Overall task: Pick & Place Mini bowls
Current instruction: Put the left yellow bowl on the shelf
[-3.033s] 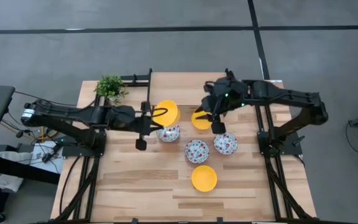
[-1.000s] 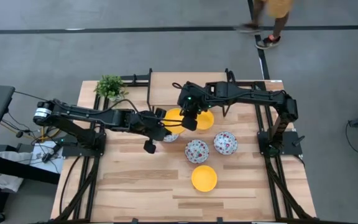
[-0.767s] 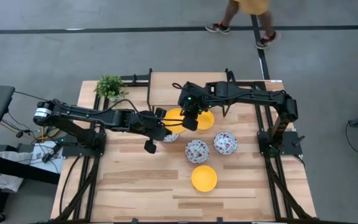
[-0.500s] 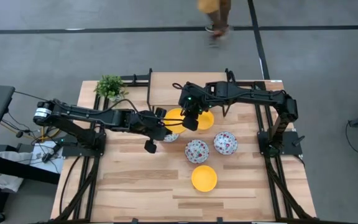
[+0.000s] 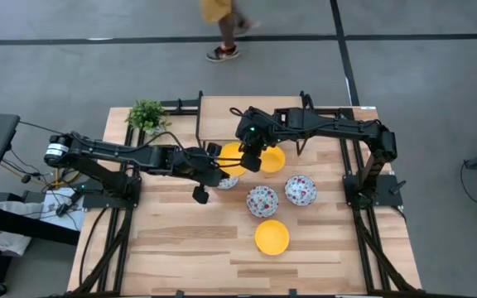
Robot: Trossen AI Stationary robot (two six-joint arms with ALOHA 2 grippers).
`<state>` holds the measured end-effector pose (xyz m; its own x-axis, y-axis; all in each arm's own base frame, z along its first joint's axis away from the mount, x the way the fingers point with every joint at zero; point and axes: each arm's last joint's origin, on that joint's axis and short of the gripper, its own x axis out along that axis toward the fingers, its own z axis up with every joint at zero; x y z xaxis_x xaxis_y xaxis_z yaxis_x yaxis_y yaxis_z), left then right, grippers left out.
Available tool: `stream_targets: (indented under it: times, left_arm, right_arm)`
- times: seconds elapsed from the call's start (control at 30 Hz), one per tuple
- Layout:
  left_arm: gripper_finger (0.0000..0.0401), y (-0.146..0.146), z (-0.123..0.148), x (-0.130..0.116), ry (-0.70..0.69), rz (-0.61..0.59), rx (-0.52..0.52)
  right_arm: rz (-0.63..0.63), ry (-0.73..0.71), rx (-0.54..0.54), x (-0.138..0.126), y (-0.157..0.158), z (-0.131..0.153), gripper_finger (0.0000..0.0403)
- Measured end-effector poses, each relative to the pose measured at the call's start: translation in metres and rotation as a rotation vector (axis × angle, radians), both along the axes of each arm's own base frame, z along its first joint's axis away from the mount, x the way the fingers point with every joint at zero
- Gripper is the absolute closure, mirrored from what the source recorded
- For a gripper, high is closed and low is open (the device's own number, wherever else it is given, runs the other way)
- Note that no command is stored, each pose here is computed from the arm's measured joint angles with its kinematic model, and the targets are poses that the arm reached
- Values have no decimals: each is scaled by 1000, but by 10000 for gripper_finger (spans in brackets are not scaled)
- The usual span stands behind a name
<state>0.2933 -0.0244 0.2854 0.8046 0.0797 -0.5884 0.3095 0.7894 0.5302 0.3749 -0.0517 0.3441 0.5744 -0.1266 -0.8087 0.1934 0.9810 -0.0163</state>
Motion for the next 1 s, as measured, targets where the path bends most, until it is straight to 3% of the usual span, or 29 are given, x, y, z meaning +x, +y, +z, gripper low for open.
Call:
stream_targets:
  times: [0.37,1.0]
  left_arm:
    - [391,0,0,0,-2,1,1]
    - [391,1,1,1,-12,25,17]
  right_arm:
    - [15,4,-93,1,-2,1,300]
    - [9,78,-73,-6,-6,-3,307]
